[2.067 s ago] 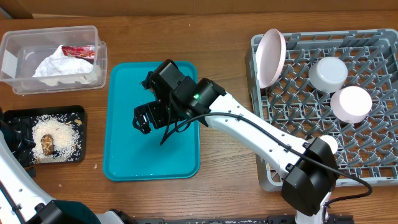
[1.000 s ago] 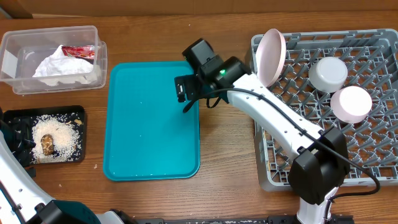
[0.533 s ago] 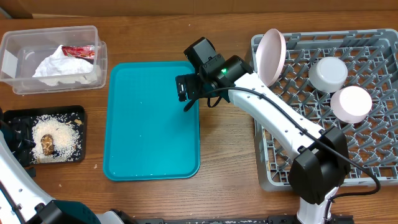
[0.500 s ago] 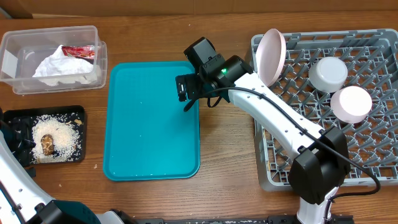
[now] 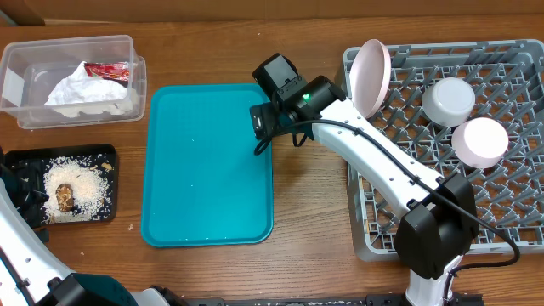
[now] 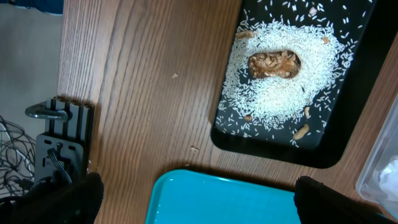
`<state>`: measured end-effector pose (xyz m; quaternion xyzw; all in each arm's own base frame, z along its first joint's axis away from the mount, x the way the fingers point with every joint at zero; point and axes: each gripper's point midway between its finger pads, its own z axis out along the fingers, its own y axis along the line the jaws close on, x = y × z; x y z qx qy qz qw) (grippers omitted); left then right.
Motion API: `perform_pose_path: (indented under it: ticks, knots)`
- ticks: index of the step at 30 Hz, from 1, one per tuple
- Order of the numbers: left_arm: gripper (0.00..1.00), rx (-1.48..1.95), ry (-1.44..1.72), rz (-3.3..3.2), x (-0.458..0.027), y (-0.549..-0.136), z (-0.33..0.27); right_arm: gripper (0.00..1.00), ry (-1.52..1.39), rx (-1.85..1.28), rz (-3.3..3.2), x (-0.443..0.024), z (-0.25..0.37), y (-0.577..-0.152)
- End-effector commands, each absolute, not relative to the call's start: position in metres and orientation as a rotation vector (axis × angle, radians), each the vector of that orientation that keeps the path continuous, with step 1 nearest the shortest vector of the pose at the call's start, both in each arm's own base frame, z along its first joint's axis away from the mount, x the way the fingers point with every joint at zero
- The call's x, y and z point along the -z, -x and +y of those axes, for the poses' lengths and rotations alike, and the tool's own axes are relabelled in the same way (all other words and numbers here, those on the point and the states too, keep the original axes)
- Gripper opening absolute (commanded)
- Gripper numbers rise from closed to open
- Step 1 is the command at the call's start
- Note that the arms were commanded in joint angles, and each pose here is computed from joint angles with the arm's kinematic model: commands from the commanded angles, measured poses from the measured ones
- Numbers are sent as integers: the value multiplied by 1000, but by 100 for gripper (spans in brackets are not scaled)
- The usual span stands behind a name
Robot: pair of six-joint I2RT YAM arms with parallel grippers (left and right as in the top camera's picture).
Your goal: Sort waste into correct bins and load items into the dishwasher
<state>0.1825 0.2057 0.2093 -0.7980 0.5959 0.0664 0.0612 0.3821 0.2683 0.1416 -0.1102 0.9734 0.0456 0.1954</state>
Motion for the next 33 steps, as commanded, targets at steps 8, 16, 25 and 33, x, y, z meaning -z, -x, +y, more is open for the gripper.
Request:
perform_pose_path:
  ticks: [8,16,25,33]
  knots:
    - [100,-207,2435,1783,-208,-181,206,100,316,-93,2778,-134,263,-372]
    - [100,-207,2434,1783,-208,-181,206,100,195,-4,2901,-130,226,-358]
    - [100,-208,2435,1783,-208,-181,206,100,14,-143,2687,-203,187,-391]
    - [100,-208,2435,1783,-208,-181,206,100,35,-147,2374,-301,142,-385]
